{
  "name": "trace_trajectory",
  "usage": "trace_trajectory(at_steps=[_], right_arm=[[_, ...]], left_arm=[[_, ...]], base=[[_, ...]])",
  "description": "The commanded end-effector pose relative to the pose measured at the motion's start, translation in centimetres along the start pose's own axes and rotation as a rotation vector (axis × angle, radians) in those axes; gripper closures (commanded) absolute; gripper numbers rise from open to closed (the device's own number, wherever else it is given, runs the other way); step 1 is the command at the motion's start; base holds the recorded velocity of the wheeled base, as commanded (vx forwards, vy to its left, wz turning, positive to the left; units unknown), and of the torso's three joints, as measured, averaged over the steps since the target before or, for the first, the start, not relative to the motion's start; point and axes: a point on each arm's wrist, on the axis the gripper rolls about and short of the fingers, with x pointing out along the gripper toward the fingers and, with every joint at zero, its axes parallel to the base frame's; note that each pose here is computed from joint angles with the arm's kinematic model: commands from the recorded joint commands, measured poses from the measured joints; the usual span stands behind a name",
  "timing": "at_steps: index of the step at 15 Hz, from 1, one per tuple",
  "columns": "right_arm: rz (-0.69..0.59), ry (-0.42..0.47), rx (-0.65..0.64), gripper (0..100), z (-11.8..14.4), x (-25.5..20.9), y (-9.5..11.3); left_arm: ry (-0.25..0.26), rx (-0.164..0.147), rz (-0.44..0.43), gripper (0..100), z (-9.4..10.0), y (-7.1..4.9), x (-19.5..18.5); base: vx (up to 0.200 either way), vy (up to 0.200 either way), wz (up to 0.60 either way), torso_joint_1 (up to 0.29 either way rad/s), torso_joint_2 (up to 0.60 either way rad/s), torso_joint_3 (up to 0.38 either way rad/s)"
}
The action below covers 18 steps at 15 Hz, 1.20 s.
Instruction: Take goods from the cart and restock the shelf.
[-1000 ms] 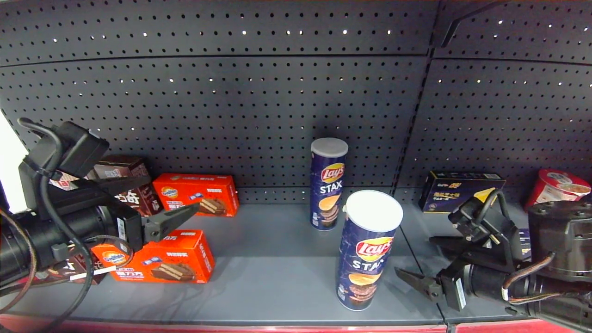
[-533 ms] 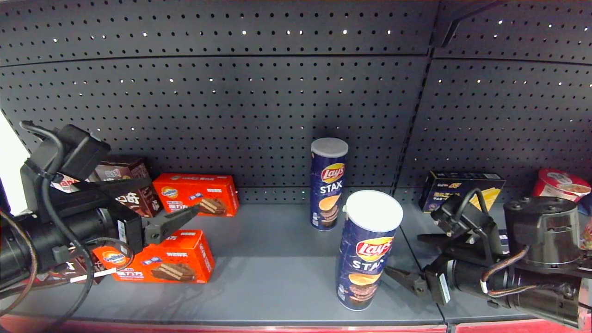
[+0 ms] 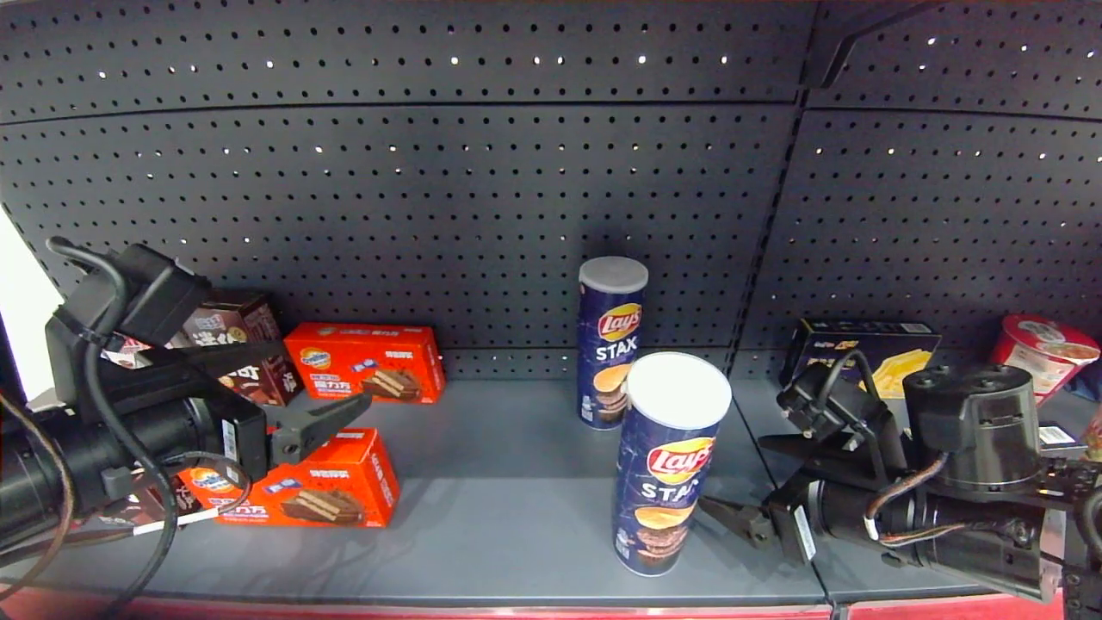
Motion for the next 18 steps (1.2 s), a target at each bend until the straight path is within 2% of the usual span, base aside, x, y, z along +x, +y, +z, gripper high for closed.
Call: trace_trajectory(at_steps=[1, 18], right_arm=[[0.007, 0.002, -0.003, 0, 0.1, 0.4, 0.2], [0.044, -0.004, -0.02, 0, 0.7, 1.3, 1.2]], left_arm=[[0.009, -0.002, -0.002, 0, -0.3, 0.0, 0.0], [0.011, -0.003, -0.002, 0, -0.3, -0.1, 0.0]], base=[[0.0, 0.0, 0.0, 0.0, 0.0, 0.0], [0.0, 0.0, 0.0, 0.0, 0.0, 0.0]])
